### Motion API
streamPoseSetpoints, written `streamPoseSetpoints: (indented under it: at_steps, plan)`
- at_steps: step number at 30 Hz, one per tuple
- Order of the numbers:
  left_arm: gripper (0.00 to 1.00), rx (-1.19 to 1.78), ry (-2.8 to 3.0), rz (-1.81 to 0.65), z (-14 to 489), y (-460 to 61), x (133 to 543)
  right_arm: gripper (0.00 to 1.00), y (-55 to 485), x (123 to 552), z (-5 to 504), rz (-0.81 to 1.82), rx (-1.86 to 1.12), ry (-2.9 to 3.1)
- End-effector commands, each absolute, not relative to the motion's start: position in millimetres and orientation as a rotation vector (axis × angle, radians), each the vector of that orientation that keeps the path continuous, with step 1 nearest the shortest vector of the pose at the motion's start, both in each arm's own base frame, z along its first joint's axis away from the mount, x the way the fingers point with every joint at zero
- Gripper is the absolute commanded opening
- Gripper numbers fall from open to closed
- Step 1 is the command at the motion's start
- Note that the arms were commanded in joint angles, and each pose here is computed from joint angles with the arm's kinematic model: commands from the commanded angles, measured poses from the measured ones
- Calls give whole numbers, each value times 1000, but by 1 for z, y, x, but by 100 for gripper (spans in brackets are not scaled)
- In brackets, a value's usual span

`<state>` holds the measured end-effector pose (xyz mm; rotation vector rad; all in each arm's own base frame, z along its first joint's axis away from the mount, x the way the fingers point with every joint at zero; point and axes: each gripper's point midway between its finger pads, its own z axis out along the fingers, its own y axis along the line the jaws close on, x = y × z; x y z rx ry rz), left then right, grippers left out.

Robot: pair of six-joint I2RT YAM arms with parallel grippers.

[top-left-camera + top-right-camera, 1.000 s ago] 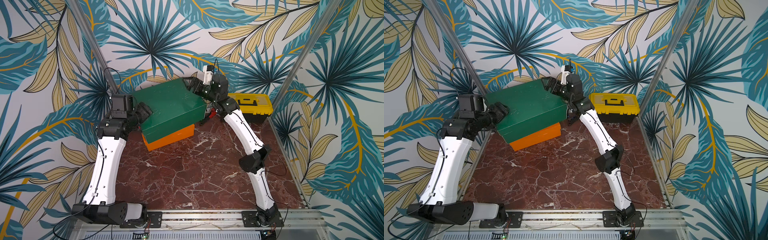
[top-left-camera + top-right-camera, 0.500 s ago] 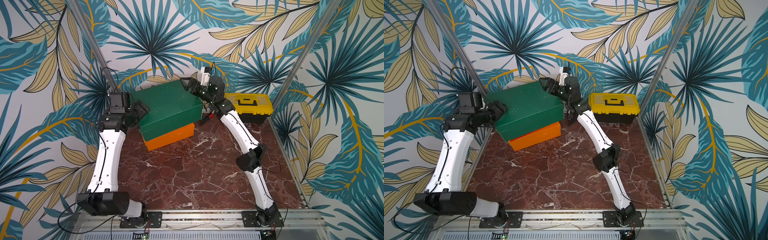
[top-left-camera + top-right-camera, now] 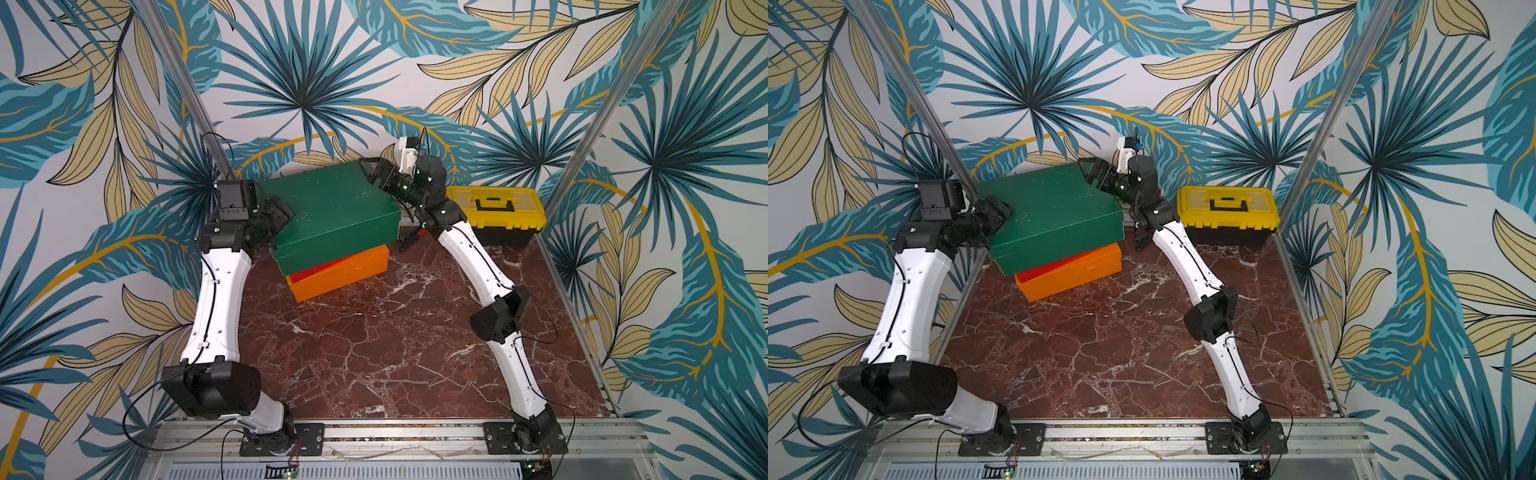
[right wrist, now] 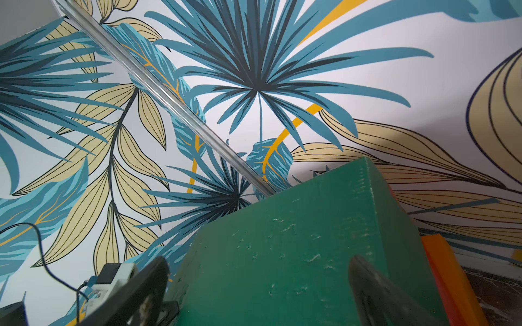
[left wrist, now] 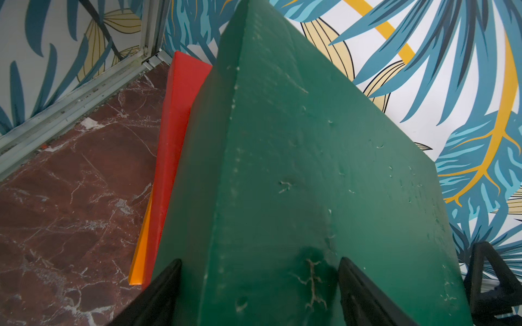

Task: Stack the shoeboxes
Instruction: Place the shoebox at the shoebox.

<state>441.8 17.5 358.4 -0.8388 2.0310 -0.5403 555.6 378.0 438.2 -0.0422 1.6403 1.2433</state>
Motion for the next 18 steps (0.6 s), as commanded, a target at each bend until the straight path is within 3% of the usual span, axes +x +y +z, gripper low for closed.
streamPoseSetpoints:
  at_steps: [1,7,18]
  plan:
    - [84,-593,1998,-855,393,-42,463,99,432,508,410,1509,-177,1795]
    - [84,-625,1988,-862,384,-29,472,99,401,525,403,1412,-156,1838]
    - [84,-639,1914,-851,407,-6,462,99,401,548,373,1406,-123,1870]
